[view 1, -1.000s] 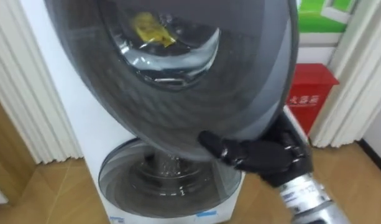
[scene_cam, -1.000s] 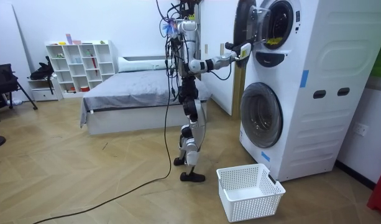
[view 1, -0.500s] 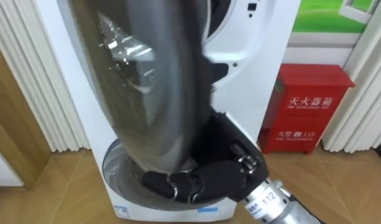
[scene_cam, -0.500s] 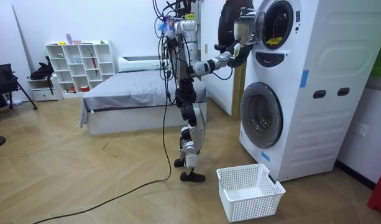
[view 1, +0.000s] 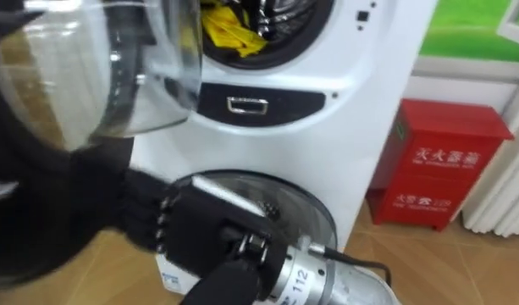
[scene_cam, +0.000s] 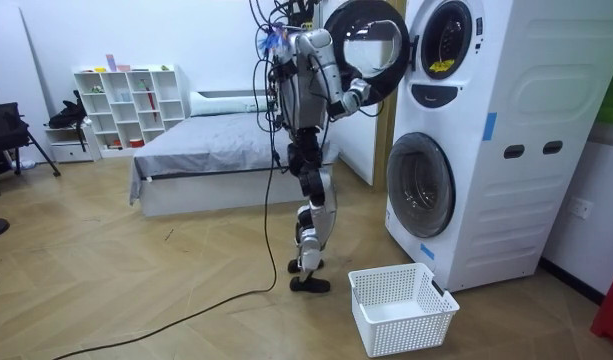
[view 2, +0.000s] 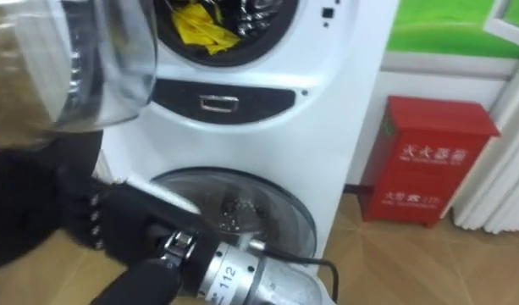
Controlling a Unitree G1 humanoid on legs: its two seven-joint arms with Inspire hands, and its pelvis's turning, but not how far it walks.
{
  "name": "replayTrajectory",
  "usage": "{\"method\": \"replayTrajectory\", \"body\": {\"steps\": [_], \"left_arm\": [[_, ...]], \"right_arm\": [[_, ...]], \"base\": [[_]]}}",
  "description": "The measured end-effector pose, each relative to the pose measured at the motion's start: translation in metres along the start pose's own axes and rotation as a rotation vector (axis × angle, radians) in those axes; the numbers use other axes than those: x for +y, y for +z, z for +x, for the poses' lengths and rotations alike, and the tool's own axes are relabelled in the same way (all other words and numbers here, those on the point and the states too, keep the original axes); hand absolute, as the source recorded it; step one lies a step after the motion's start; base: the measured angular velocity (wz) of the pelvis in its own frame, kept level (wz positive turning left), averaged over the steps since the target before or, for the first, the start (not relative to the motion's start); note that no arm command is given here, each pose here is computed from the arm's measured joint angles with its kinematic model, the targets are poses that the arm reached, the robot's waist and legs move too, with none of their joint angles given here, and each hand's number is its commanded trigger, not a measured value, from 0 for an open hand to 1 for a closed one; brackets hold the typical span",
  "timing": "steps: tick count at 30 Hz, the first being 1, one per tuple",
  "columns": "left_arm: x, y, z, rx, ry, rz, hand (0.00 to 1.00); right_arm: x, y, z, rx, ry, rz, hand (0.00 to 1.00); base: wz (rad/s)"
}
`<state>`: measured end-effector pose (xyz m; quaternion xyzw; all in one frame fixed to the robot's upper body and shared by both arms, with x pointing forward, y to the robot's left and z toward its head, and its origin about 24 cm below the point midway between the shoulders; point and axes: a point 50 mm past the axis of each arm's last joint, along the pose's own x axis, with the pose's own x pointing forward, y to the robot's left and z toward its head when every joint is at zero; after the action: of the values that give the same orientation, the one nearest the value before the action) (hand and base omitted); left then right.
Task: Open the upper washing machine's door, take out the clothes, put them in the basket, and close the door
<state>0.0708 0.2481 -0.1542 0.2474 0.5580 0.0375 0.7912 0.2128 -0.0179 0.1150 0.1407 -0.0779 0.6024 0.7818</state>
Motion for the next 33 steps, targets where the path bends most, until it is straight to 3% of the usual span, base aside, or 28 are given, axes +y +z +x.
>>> {"method": "replayTrajectory", "body": {"steps": [5, 21, 27, 33], "left_arm": [[0.002, 0.0, 0.0, 0.009, 0.005, -0.077, 0.0], [0.0, -0.008, 0.0, 0.051, -0.006, -0.071, 0.0], [-0.006, -0.018, -0.002, 0.082, -0.017, -0.073, 0.0], [-0.002, -0.018, -0.001, 0.086, 0.002, -0.114, 0.0]], "right_arm": [[-0.004, -0.003, 0.001, 0.027, 0.017, 0.004, 0.0], [0.002, -0.012, 0.002, 0.088, 0.07, -0.002, 0.0], [-0.01, -0.01, -0.007, 0.111, -0.045, -0.062, 0.0], [-0.037, 0.015, -0.036, 0.045, -0.286, -0.14, 0.0]], "base": [[0.07], [0.04], [0.0], [-0.03]]}}
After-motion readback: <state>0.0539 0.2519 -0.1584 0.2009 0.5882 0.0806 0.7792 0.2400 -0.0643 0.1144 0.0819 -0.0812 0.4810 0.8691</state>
